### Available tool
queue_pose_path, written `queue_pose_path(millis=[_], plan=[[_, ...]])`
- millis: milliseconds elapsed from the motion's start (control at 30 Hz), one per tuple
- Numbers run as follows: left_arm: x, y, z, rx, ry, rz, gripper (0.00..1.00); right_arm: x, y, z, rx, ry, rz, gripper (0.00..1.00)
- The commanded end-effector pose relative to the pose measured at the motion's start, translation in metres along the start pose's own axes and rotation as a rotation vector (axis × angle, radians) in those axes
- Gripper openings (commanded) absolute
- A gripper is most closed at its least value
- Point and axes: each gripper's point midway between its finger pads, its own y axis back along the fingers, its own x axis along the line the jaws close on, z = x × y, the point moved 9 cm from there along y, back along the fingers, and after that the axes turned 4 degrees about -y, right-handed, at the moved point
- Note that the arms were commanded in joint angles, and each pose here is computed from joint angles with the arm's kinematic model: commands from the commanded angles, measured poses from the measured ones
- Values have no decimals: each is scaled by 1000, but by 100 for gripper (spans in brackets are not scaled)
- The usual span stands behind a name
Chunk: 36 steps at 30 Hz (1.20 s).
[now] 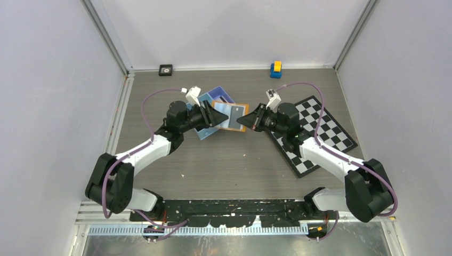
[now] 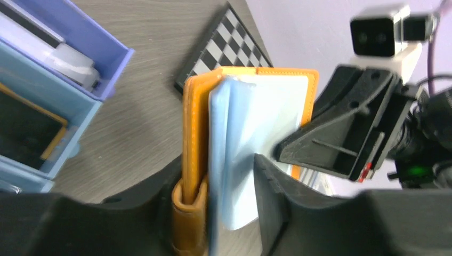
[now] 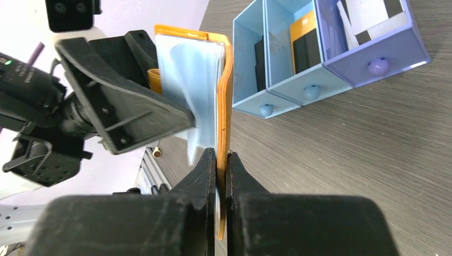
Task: Take the credit cards out of the card holder
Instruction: Remove the credit card from the card holder.
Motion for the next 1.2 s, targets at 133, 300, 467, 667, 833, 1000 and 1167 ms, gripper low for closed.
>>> queue_pose_path(millis=[133,300,467,667,833,1000,1167], plan=[[22,35,16,-182,32,322,82,13,1,13,-49,41,18,1],[13,20,15,-115,44,145,94,15,-1,12,-35,38,44,0],[10,14,15,-97,44,70,100,16,-1,12,-29,37,58,1],[3,14,17,-95,16,-4,94,20,-1,11,-16,33,101,0],[-4,5,17,-63,29,-148,58,23,0,11,-14,35,137,0],[-7,4,18,-64,26,-176,26,23,-1,11,-17,34,143,0],[-4,14,19,-121,5,-107,10,19,1,10,-43,26,101,36]])
